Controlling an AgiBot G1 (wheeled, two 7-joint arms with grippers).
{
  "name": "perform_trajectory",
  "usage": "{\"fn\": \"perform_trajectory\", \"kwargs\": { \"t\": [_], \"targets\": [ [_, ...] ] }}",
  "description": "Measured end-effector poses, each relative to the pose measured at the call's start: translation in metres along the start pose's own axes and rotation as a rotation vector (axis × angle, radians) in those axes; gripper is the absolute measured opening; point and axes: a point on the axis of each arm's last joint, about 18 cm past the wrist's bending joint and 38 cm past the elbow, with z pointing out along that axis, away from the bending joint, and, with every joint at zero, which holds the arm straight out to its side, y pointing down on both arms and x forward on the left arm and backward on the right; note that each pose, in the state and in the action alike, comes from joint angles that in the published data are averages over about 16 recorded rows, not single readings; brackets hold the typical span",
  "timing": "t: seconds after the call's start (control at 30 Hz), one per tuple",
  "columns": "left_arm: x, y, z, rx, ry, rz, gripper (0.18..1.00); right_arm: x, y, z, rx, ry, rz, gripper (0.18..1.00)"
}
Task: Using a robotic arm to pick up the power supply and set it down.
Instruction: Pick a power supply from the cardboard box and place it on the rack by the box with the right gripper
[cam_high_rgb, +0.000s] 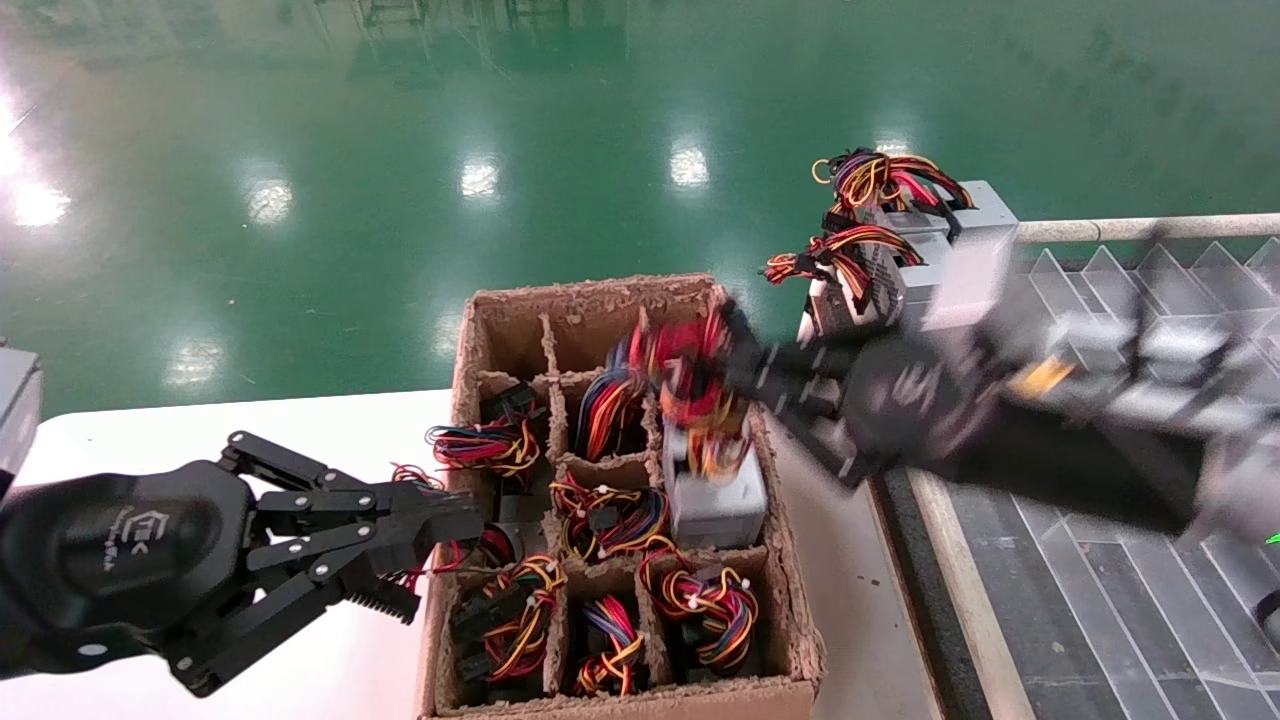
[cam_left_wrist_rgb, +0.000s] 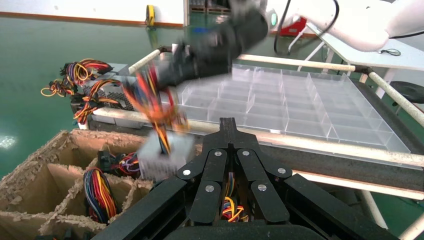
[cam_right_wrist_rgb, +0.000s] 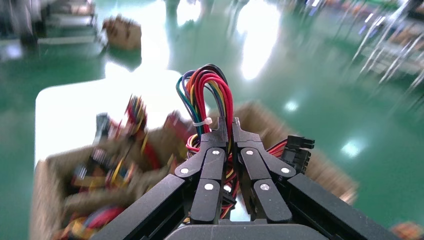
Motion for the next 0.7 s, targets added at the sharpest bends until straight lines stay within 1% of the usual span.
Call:
{"fn": "perform_trajectory", "kwargs": {
  "t": [0.2, 0.4, 0.57, 0.7],
  "targets": [
    [0.0, 0.0, 0.0, 0.0, 0.0, 0.0, 0.191, 0.027, -0.045, -0.023, 0.082, 0.09, -0.1, 0.195],
    [0.0, 0.0, 0.0, 0.0, 0.0, 0.0, 0.191, 0.053, -0.085, -0.048, 0.109, 0.201, -0.224, 0.194],
    [0.0, 0.0, 0.0, 0.0, 0.0, 0.0, 0.191, 0.074, -0.103, -0.07, 0.078, 0.303, -0.299, 0.194],
    [0.0, 0.0, 0.0, 0.0, 0.0, 0.0, 0.191, 0.088, -0.106, -0.089, 0.032, 0.384, -0.32, 0.193]
  ]
}}
